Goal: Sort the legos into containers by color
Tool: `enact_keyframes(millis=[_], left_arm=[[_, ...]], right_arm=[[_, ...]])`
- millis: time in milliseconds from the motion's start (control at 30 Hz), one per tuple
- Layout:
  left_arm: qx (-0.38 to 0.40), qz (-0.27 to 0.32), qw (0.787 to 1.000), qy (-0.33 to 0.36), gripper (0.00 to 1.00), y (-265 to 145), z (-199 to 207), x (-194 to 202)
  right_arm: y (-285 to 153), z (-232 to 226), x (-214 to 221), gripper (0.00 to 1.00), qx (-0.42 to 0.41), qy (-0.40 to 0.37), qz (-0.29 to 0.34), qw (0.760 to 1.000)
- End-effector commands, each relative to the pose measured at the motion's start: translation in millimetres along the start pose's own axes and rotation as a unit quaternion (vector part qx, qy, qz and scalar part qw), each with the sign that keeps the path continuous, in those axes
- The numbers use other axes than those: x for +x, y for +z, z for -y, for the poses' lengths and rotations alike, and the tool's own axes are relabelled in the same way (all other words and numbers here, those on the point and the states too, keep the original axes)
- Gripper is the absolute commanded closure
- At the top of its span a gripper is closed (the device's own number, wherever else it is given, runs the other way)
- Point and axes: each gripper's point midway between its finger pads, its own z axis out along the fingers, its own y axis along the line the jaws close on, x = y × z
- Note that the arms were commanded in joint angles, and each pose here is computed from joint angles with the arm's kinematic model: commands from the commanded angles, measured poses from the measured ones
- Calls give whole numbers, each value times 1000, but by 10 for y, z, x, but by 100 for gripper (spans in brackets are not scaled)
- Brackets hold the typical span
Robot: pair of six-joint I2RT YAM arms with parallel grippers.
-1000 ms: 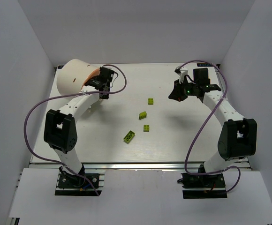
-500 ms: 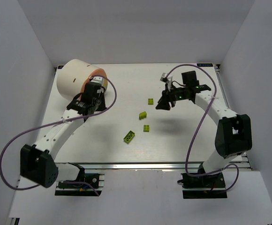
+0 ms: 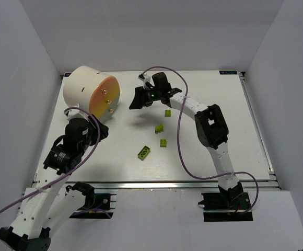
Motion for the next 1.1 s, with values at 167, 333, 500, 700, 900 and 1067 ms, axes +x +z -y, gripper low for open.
enact_keyframes(millis=[167,333,500,700,900,1067], left_arm=[[-74,26,994,-79,34,-351,-379,1],[-77,32,991,-104,34,-372,-434,46],[-83,31,990,-108,34,-373,-472,78],[-85,29,990,-109,34,-406,-488,88],[-85,30,989,-114,33,-439,-502,96],[-81,24,990,-113,34,-414,-473,108]], right_arm=[[693,-91,-384,31,-26,141,69,987],[806,-216,-327,35,-60,130,76,987],[925,-280,-235,41,-72,139,73,985],[1097,-357,-158,42,-78,145,73,984],[1180,-344,-123,43,-74,147,78,983],[1251,-357,-160,43,-78,140,87,983]])
